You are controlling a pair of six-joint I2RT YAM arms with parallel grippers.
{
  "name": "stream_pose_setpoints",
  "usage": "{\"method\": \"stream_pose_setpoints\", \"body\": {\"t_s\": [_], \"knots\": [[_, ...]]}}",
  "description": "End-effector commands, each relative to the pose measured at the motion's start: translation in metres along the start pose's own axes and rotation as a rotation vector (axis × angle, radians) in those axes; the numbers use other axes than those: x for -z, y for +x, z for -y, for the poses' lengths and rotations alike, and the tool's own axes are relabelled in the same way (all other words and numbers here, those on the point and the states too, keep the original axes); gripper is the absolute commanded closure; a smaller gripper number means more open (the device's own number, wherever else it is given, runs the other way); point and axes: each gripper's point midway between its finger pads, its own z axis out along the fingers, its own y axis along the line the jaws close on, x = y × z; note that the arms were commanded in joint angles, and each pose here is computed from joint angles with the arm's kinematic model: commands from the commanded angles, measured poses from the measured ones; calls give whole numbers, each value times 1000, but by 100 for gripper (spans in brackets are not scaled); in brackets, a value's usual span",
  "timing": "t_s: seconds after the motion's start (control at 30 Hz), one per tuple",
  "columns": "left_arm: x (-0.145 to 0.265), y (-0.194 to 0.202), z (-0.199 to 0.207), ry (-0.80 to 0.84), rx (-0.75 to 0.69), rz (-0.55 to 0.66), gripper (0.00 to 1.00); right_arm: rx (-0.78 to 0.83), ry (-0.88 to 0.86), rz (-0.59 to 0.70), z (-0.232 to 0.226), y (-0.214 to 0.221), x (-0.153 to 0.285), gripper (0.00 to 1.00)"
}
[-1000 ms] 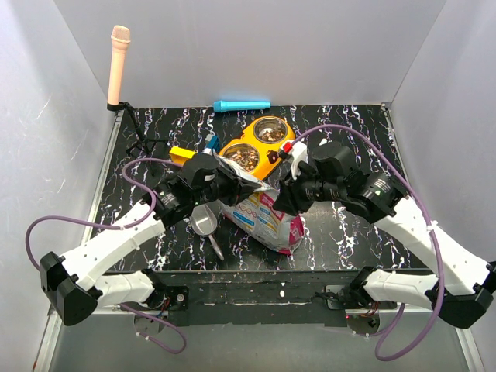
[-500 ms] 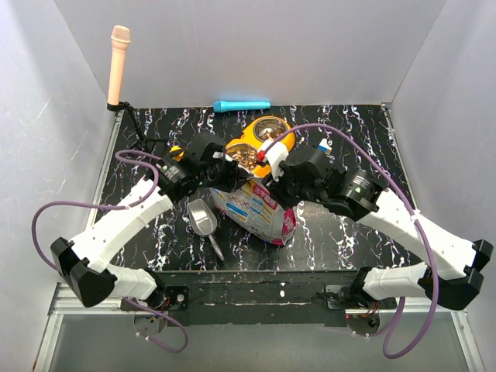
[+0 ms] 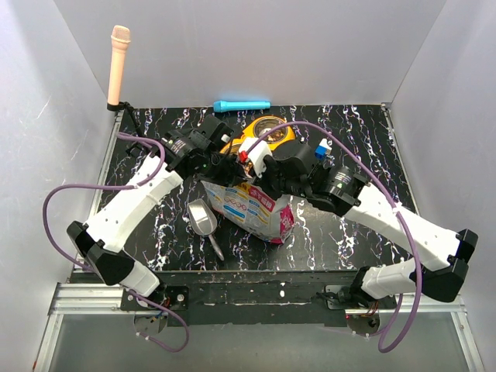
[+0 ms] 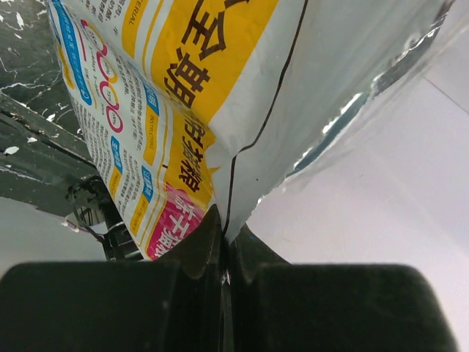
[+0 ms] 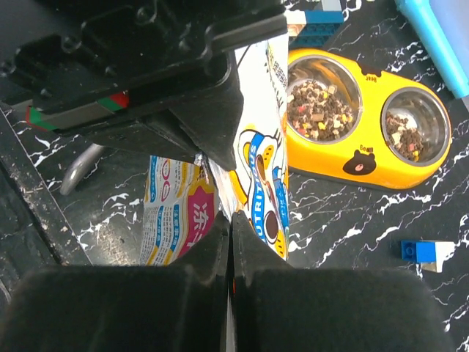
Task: Serve the pet food
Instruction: Close the pet food bag at the center of the board.
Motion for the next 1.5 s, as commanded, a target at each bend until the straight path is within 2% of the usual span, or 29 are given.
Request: {"method": "stream_pose_setpoints", "body": {"t_s": [0.0,0.03,0.07,0.1,0.17,0.37,0.47,0.67,0.83,1.0,1.2,1.47], "knots": [[80,-9,50,302,52,-7,100,33,54,110,12,-22,8,99],[81,-11,50,328,52,-9,97,37,44,114,10,-22,12,99],[78,-13,50,341,53,-5,81,41,26,115,6,-22,14,99],[76,-16,48,348,62,0,73,43,17,117,5,-22,14,99],[73,-22,44,355,59,24,66,44,6,134,3,-24,19,99],[74,-36,42,376,51,76,52,57,-8,150,-1,-28,25,99],[73,-34,36,342,39,71,41,59,-18,148,-3,-28,24,99],[101,-42,24,328,37,102,31,61,-9,144,-1,-27,24,99],[83,-42,10,230,26,113,29,69,-6,145,0,-28,25,99],[59,-49,8,163,2,137,33,76,-8,143,-1,-28,27,99],[48,-73,16,161,-58,205,37,79,-8,136,0,-24,29,99],[23,-90,20,115,-95,220,39,95,-6,120,0,-21,31,99]]}}
